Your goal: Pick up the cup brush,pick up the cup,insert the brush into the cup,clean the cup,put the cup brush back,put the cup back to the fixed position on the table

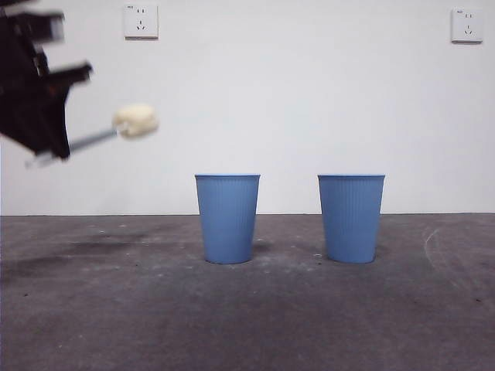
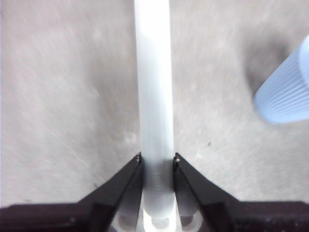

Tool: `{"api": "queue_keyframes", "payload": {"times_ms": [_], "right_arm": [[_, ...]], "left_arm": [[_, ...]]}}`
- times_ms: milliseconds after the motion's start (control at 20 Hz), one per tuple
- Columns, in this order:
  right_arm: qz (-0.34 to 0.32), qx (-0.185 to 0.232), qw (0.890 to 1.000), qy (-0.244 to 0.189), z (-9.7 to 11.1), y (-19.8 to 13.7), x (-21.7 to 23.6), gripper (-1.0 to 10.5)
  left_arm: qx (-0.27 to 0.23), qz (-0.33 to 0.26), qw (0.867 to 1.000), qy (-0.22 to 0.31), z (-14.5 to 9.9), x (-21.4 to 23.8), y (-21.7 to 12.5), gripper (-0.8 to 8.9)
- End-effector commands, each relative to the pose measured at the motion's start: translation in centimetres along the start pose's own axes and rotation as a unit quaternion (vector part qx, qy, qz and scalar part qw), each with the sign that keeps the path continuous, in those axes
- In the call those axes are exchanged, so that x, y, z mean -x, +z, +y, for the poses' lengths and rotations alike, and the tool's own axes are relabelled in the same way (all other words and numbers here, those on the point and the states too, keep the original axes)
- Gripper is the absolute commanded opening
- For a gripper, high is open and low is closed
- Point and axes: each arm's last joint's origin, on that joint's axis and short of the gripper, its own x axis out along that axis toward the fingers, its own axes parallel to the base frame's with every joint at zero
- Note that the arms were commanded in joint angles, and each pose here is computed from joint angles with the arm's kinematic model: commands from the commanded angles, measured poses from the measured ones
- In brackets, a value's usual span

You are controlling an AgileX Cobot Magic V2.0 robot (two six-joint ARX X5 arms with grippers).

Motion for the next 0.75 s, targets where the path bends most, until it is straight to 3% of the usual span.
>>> {"api": "queue_keyframes", "payload": {"times_ms": [50,400,750], "right_arm": [[-0.004,0.001,1.0,0.002,0.0,0.2,-0.1,6.3],[-0.033,0.031,0.998,0.046,-1.1,-0.2,-4.3,6.3],[-0.061,-0.013,0.995,0.084,-2.1,-4.4,-10.7,6.2]], "left_arm": [[-0.019,-0.024,1.0,0.0,0.0,2.3,0.3,-0.09],[-0.036,-0.111,0.99,-0.075,-0.9,11.4,-1.9,-0.09],[-0.055,-0.131,0.984,-0.108,-1.8,17.2,-6.4,-0.09]]}}
